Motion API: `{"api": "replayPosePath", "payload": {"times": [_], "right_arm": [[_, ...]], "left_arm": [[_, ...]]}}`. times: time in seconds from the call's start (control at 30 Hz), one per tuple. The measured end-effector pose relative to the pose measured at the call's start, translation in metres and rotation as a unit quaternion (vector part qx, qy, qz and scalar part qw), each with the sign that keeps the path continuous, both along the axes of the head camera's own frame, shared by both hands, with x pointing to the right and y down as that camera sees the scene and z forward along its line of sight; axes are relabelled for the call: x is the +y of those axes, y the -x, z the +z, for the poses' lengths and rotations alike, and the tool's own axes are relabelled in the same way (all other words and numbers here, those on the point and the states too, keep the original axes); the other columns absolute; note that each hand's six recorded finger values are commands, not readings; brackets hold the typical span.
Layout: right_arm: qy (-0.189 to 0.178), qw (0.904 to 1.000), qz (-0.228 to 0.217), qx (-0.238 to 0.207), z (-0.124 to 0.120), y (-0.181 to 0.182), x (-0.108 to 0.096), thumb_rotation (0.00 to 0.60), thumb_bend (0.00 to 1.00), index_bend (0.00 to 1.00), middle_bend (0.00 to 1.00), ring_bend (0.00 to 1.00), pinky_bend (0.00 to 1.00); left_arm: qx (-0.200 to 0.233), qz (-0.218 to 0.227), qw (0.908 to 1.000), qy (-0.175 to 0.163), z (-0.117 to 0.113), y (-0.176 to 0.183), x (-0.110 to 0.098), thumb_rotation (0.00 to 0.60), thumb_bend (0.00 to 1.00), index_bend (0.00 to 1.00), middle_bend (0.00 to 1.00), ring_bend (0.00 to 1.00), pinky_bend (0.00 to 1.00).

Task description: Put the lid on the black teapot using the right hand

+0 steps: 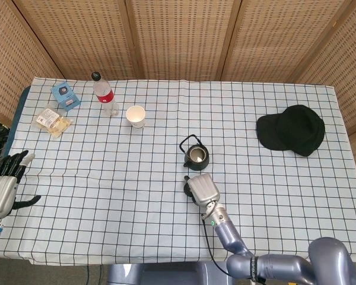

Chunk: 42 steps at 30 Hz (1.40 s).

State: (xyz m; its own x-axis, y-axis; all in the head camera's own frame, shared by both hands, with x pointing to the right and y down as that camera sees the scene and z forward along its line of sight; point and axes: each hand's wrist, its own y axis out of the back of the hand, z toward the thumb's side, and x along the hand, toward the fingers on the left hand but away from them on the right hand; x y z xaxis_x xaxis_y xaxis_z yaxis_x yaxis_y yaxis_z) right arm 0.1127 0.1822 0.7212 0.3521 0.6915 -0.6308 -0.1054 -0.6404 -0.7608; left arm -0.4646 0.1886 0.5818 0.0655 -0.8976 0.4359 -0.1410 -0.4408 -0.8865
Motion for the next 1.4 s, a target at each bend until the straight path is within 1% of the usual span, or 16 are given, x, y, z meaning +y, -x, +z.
{"api": "replayPosePath", "payload": {"times": [0.07,0.17,0.4,0.6,0.77,0.97,1.13,1.23,1.4], "right_arm": [[-0.002,1.0000,-0.001,0.000,0.000,0.001,0.000,0.600,0.48,0.51,1.00,0.98,0.66],[-0.006,1.0000,-0.001,-0.004,-0.002,0.003,0.000,0.600,0.48,0.54,1.00,0.98,0.66],[-0.023,0.9996,-0.003,-0.016,-0.013,0.006,-0.002,0.600,0.48,0.56,1.00,0.98,0.66],[-0.048,0.9985,0.000,-0.025,-0.032,0.005,-0.014,0.600,0.49,0.56,1.00,0.98,0.66],[-0.085,0.9957,0.014,-0.035,-0.058,0.000,-0.041,0.600,0.49,0.56,1.00,0.98,0.66],[-0.108,0.9924,0.039,-0.046,-0.072,-0.004,-0.073,0.600,0.49,0.56,1.00,0.97,0.66],[-0.110,0.9911,0.061,-0.043,-0.068,-0.010,-0.099,0.600,0.49,0.56,1.00,0.97,0.66],[-0.108,0.9910,0.067,-0.042,-0.063,-0.012,-0.108,0.600,0.48,0.57,1.00,0.97,0.66],[-0.104,0.9918,0.067,-0.030,-0.050,-0.015,-0.117,0.600,0.49,0.57,1.00,0.97,0.66]], "left_arm": [[0.001,-0.001,1.0000,0.000,0.000,0.000,0.000,0.600,0.00,0.00,0.00,0.00,0.00],[0.001,-0.002,1.0000,-0.001,-0.001,0.001,0.000,0.600,0.00,0.00,0.00,0.00,0.00],[0.003,0.000,1.0000,-0.001,-0.001,0.000,0.000,0.600,0.00,0.00,0.00,0.00,0.00],[0.003,0.001,1.0000,-0.004,-0.003,0.000,0.000,0.600,0.00,0.00,0.00,0.00,0.00],[0.003,0.002,1.0000,-0.005,-0.003,-0.001,0.001,0.600,0.00,0.00,0.00,0.00,0.00],[-0.001,0.005,1.0000,-0.003,-0.002,-0.002,0.001,0.600,0.00,0.00,0.00,0.00,0.00],[-0.001,0.004,1.0000,-0.008,-0.003,-0.003,0.000,0.600,0.00,0.00,0.00,0.00,0.00],[-0.002,0.000,0.9999,-0.010,-0.004,-0.001,-0.001,0.600,0.00,0.00,0.00,0.00,0.00],[-0.006,-0.001,1.0000,-0.006,-0.003,-0.001,-0.002,0.600,0.00,0.00,0.00,0.00,0.00]]}}
